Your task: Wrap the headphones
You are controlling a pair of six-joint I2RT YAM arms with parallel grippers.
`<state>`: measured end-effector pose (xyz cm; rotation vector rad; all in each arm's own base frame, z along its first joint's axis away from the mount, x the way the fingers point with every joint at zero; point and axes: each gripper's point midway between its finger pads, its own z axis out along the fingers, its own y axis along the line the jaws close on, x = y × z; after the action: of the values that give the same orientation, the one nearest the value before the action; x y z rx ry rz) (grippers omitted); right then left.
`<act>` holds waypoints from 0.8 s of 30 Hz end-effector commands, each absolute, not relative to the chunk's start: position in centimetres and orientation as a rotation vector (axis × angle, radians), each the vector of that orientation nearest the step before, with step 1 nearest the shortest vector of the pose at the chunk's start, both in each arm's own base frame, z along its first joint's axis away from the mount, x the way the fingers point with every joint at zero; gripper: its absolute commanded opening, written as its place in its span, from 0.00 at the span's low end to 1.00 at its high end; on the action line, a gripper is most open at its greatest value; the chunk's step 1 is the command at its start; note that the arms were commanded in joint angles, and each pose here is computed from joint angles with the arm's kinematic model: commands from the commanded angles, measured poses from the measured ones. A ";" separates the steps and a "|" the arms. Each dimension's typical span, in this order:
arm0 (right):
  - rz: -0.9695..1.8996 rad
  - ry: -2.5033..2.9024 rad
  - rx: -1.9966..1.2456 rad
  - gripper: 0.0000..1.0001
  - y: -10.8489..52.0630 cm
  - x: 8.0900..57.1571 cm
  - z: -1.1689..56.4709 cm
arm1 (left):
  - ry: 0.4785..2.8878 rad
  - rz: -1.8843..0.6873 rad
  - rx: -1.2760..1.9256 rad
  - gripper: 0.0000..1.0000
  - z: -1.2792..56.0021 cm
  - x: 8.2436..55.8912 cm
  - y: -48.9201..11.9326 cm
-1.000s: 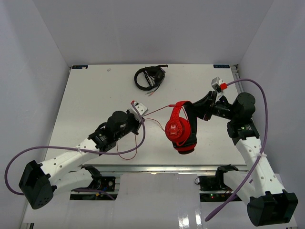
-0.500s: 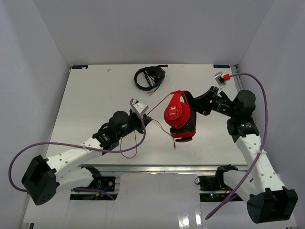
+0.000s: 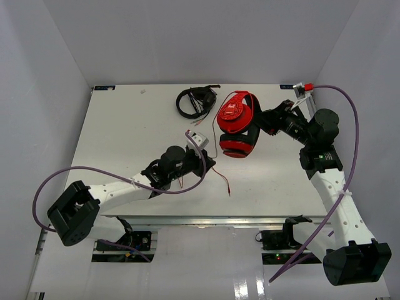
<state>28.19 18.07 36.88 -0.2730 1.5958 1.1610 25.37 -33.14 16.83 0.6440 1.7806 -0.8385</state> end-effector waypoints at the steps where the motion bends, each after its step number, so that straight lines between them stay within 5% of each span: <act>1: 1.126 1.512 -0.237 0.08 17.4 28.7 40.5 | 1.733 -0.890 0.658 0.34 16.9 24.4 -33.7; 24: 1.112 1.502 -0.222 0.08 17.1 29.0 41.9 | 1.841 -0.523 0.741 0.51 10.6 25.0 -28.0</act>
<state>29.41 17.32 38.27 -0.2127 1.5961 1.1140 24.32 -29.57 10.16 0.7323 1.8542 -0.6415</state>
